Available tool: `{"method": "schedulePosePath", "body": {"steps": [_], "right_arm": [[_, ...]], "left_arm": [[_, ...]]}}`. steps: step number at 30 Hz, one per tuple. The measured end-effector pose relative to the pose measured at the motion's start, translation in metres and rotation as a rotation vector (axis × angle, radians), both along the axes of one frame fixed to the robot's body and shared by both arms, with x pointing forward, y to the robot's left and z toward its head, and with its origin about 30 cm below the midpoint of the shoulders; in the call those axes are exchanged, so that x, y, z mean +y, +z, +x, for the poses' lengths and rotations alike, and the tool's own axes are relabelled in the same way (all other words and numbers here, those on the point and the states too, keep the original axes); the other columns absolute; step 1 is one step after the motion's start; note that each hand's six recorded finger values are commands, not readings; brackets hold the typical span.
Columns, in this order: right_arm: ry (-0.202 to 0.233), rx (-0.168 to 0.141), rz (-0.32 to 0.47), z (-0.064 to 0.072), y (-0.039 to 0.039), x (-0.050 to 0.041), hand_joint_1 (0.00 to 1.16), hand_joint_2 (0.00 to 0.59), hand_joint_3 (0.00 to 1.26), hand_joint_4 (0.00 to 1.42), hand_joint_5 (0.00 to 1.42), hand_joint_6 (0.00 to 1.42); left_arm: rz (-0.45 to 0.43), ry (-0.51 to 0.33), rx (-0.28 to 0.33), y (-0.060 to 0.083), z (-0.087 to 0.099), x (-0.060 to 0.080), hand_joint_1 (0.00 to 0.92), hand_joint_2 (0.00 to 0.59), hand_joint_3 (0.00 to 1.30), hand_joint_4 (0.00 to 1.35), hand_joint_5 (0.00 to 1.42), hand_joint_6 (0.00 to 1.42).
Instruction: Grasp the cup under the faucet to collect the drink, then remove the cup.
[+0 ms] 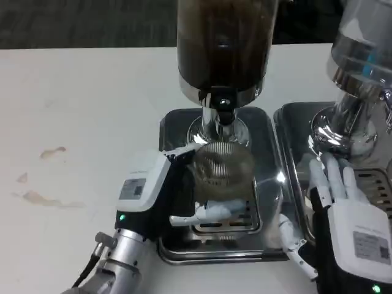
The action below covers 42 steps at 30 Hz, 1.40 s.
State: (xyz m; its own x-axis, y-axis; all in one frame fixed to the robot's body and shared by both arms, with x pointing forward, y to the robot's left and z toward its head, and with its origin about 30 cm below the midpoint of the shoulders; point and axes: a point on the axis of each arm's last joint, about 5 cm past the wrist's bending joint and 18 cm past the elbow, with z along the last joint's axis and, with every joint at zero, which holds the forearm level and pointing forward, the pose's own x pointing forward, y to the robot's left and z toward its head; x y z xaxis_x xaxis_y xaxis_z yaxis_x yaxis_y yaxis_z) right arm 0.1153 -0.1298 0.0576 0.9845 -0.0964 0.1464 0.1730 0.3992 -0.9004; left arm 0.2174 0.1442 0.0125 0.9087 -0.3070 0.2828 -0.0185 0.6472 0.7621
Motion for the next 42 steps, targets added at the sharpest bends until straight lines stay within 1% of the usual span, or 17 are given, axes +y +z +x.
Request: {"method": "schedulePosePath", "body": {"steps": [3, 6, 10, 13, 15, 18, 21, 24, 25, 27, 28, 30, 32, 35, 38, 41, 42], "right_arm": [[0.001, 0.002, 0.000, 0.001, -0.0006, 0.0001, 0.14, 0.506, 0.07, 0.00, 0.00, 0.16], [0.001, 0.008, -0.001, 0.001, -0.0018, -0.0001, 0.14, 0.506, 0.07, 0.00, 0.00, 0.16], [-0.001, 0.010, 0.003, 0.001, -0.0019, -0.0003, 0.14, 0.506, 0.07, 0.00, 0.00, 0.16], [0.000, 0.007, 0.005, 0.002, -0.0016, -0.0005, 0.14, 0.506, 0.07, 0.00, 0.00, 0.16], [0.001, 0.005, 0.005, 0.003, -0.0014, -0.0007, 0.14, 0.506, 0.07, 0.00, 0.00, 0.16], [0.004, 0.000, 0.005, 0.004, -0.0009, -0.0008, 0.14, 0.506, 0.07, 0.00, 0.00, 0.16], [0.006, -0.004, 0.002, 0.006, -0.0006, -0.0017, 0.14, 0.506, 0.07, 0.00, 0.00, 0.16], [0.009, -0.006, 0.001, 0.007, -0.0003, -0.0031, 0.14, 0.506, 0.07, 0.00, 0.00, 0.16], [0.007, -0.005, 0.002, 0.007, -0.0003, -0.0043, 0.14, 0.506, 0.06, 0.00, 0.00, 0.14], [0.007, -0.005, -0.002, 0.008, -0.0003, -0.0056, 0.14, 0.496, 0.06, 0.00, 0.00, 0.12], [0.010, -0.005, -0.006, 0.008, -0.0004, -0.0063, 0.13, 0.497, 0.06, 0.00, 0.00, 0.12], [0.013, -0.005, -0.011, 0.008, -0.0005, -0.0071, 0.12, 0.501, 0.06, 0.00, 0.00, 0.08], [0.016, -0.006, -0.016, 0.008, -0.0004, -0.0075, 0.11, 0.501, 0.06, 0.00, 0.00, 0.06], [0.022, -0.007, -0.022, 0.008, -0.0003, -0.0075, 0.11, 0.501, 0.06, 0.00, 0.00, 0.05], [0.027, -0.008, -0.033, 0.008, 0.0000, -0.0091, 0.11, 0.505, 0.06, 0.00, 0.00, 0.05], [0.032, -0.005, -0.046, 0.008, 0.0000, -0.0119, 0.11, 0.508, 0.06, 0.00, 0.00, 0.05], [0.032, -0.004, -0.046, 0.008, 0.0000, -0.0123, 0.11, 0.509, 0.06, 0.00, 0.00, 0.05]], "left_arm": [[-0.001, -0.006, 0.011, -0.001, -0.002, 0.001, 0.186, 0.034, 0.25, 0.31, 0.51, 0.42], [-0.012, 0.000, 0.012, 0.000, -0.001, 0.001, 0.118, 0.019, 0.21, 0.27, 0.47, 0.37], [-0.030, -0.007, 0.002, 0.001, -0.001, 0.002, 0.064, 0.001, 0.17, 0.24, 0.45, 0.35], [-0.040, -0.009, -0.012, 0.003, -0.001, 0.006, 0.026, 0.000, 0.16, 0.22, 0.45, 0.34], [-0.062, 0.012, -0.015, 0.004, -0.002, 0.010, 0.003, 0.000, 0.15, 0.22, 0.45, 0.33], [-0.085, 0.037, -0.020, 0.004, -0.003, 0.015, 0.000, 0.000, 0.15, 0.21, 0.43, 0.31], [-0.113, 0.042, -0.022, 0.005, -0.007, 0.022, 0.000, 0.000, 0.12, 0.17, 0.39, 0.26], [-0.171, 0.051, -0.016, 0.010, -0.009, 0.032, 0.000, 0.003, 0.08, 0.11, 0.31, 0.18], [-0.194, 0.060, -0.015, 0.012, -0.010, 0.037, 0.000, 0.018, 0.05, 0.05, 0.24, 0.13], [-0.223, 0.072, -0.007, 0.015, -0.012, 0.044, 0.000, 0.025, 0.02, 0.00, 0.20, 0.09], [-0.249, 0.062, 0.001, 0.018, -0.015, 0.048, 0.000, 0.028, 0.00, 0.00, 0.17, 0.08], [-0.267, 0.052, 0.006, 0.021, -0.016, 0.052, 0.000, 0.038, 0.00, 0.00, 0.10, 0.01], [-0.275, 0.030, 0.010, 0.027, -0.017, 0.057, 0.000, 0.045, 0.00, 0.00, 0.01, 0.00], [-0.289, -0.001, 0.024, 0.031, -0.021, 0.061, 0.000, 0.046, 0.00, 0.00, 0.00, 0.00], [-0.317, -0.043, 0.061, 0.036, -0.026, 0.067, 0.000, 0.049, 0.00, 0.00, 0.00, 0.00], [-0.390, -0.087, 0.086, 0.042, -0.028, 0.073, 0.000, 0.051, 0.00, 0.00, 0.00, 0.00], [-0.424, -0.134, 0.094, 0.049, -0.028, 0.076, 0.000, 0.051, 0.00, 0.00, 0.00, 0.00]]}}
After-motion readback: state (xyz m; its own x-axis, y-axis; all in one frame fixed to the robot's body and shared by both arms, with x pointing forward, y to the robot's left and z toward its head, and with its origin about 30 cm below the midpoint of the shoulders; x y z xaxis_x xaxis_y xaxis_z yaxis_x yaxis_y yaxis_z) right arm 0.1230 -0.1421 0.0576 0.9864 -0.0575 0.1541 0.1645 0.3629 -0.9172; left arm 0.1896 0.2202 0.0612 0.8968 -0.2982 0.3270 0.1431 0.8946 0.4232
